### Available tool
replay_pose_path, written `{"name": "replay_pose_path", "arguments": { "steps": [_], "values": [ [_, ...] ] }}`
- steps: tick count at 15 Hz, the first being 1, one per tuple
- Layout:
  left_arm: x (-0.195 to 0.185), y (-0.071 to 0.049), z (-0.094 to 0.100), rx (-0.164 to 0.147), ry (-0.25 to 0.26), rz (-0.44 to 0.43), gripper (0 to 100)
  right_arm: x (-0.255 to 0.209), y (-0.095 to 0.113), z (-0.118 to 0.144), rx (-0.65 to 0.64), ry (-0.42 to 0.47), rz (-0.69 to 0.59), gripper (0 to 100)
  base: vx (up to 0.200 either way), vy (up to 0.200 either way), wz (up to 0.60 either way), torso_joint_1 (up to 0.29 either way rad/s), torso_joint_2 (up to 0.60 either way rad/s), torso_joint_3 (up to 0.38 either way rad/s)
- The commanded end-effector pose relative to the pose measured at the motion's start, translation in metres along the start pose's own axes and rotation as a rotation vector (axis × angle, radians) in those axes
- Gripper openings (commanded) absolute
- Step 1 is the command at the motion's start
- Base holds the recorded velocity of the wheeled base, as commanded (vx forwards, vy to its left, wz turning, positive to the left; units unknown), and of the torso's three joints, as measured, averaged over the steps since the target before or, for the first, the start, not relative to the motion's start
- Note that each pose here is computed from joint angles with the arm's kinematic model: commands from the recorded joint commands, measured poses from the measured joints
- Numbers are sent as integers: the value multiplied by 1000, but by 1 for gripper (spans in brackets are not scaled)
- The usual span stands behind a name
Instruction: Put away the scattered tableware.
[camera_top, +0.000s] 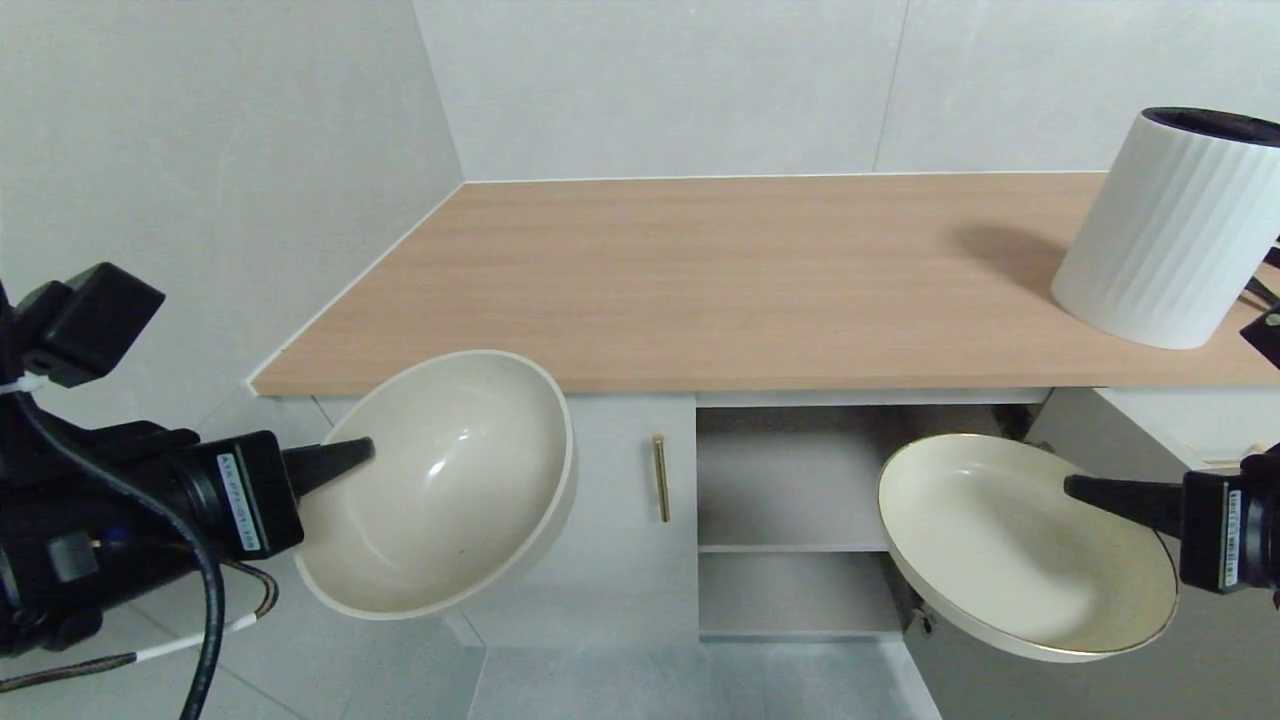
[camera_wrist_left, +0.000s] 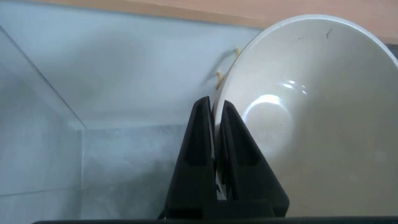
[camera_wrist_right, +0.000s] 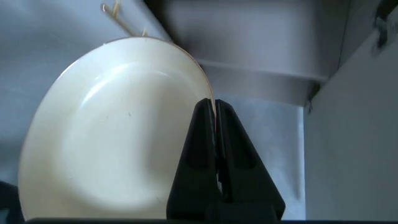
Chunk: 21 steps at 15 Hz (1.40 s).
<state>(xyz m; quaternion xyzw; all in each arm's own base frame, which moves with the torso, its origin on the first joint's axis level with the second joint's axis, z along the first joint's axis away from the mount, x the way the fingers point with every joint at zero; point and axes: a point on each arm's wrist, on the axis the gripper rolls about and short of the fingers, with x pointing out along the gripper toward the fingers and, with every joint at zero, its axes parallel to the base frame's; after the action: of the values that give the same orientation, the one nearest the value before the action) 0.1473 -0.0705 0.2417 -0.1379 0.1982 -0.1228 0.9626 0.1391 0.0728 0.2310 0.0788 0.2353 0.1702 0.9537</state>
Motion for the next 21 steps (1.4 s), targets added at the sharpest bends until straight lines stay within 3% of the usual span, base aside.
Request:
{"name": "replay_pose_path", "arguments": {
  "steps": [1, 11, 21],
  "values": [
    [1, 0, 0, 1, 3, 1, 0, 4, -2, -2, 3, -8, -7, 0, 0, 0, 0, 0, 0, 0],
    [5, 0, -3, 3, 20, 8, 0, 8, -3, -5, 4, -25, -2, 0, 0, 0, 0, -3, 10, 6],
    [5, 0, -4, 6, 35, -12, 0, 10, -3, -6, 4, -25, -2, 0, 0, 0, 0, -159, 428, 262]
  ]
}}
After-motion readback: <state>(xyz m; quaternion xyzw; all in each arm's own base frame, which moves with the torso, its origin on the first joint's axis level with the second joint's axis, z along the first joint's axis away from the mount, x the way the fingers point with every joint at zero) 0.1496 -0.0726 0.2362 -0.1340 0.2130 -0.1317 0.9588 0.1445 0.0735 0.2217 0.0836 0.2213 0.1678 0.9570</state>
